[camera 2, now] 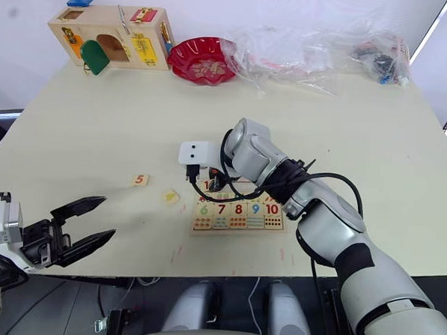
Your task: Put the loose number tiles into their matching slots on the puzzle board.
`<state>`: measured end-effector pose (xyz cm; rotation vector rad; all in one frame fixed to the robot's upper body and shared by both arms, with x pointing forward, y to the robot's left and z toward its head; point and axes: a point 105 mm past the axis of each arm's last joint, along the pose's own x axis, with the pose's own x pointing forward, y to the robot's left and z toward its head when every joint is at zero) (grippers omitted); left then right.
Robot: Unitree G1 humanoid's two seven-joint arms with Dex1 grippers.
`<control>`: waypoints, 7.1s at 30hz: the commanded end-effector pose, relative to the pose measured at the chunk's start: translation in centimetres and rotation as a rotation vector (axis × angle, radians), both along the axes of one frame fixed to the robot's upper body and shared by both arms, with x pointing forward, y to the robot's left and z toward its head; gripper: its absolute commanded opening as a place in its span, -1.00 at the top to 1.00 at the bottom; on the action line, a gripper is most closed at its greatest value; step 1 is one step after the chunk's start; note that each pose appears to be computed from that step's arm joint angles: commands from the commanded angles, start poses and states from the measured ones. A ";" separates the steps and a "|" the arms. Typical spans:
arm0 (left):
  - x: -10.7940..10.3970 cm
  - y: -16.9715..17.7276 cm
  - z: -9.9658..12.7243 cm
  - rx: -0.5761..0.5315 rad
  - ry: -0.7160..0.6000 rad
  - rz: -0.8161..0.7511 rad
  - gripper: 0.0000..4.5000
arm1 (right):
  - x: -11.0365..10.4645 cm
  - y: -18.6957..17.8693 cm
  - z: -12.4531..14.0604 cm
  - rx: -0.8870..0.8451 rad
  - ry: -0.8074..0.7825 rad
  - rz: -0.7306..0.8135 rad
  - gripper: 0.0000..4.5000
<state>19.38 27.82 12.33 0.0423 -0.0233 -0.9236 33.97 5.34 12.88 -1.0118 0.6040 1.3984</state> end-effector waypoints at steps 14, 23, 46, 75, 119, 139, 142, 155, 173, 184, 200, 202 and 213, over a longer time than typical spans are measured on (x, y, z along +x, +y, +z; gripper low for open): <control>-0.1 0.6 0.7 0.031 -0.024 0.016 -1.00 | -0.4 0.7 3.6 0.170 -0.014 0.038 -0.41; 0.2 0.8 0.9 0.034 -0.027 0.018 -1.00 | -1.3 -1.0 5.5 0.428 0.033 0.043 -0.41; 0.7 0.8 1.2 0.036 -0.040 0.007 -1.00 | 0.9 -1.8 1.1 0.536 -0.036 -0.064 0.98; 0.4 0.8 1.1 0.033 -0.039 0.016 -1.00 | 1.0 -2.2 -1.0 0.465 -0.025 -0.070 0.98; 0.6 0.3 0.5 0.024 -0.029 0.007 -1.00 | -0.7 -7.5 3.1 0.732 -0.090 -0.145 0.98; 0.5 1.6 -1.2 0.043 0.038 0.071 -1.00 | -12.7 -26.2 1.5 0.928 -0.130 -0.590 -0.98; 0.3 2.2 -1.5 0.050 0.054 0.091 -1.00 | -14.6 -28.8 0.8 0.891 -0.160 -0.692 -0.98; -0.3 2.6 -1.6 0.029 0.086 0.126 -1.00 | -17.0 -32.8 -1.5 0.776 -0.179 -0.872 -0.98; -0.2 -0.7 0.7 0.007 0.010 -0.227 -1.00 | -10.3 -25.2 -2.1 0.518 0.058 -0.355 -0.67; -0.6 -0.3 0.4 0.009 0.025 -0.213 -1.00 | -7.5 -26.8 -3.7 0.386 0.068 -0.313 -0.62; -0.7 -0.9 0.7 0.013 0.015 -0.237 -1.00 | -6.9 -27.2 -4.2 0.385 0.065 -0.301 -0.39; -0.8 -1.0 0.8 0.016 0.015 -0.251 -1.00 | -6.9 -27.2 -4.2 0.389 0.063 -0.300 -0.39; -0.5 -1.3 1.0 0.043 0.013 -0.297 -1.00 | -7.2 -27.1 -4.5 0.394 0.065 -0.294 -0.39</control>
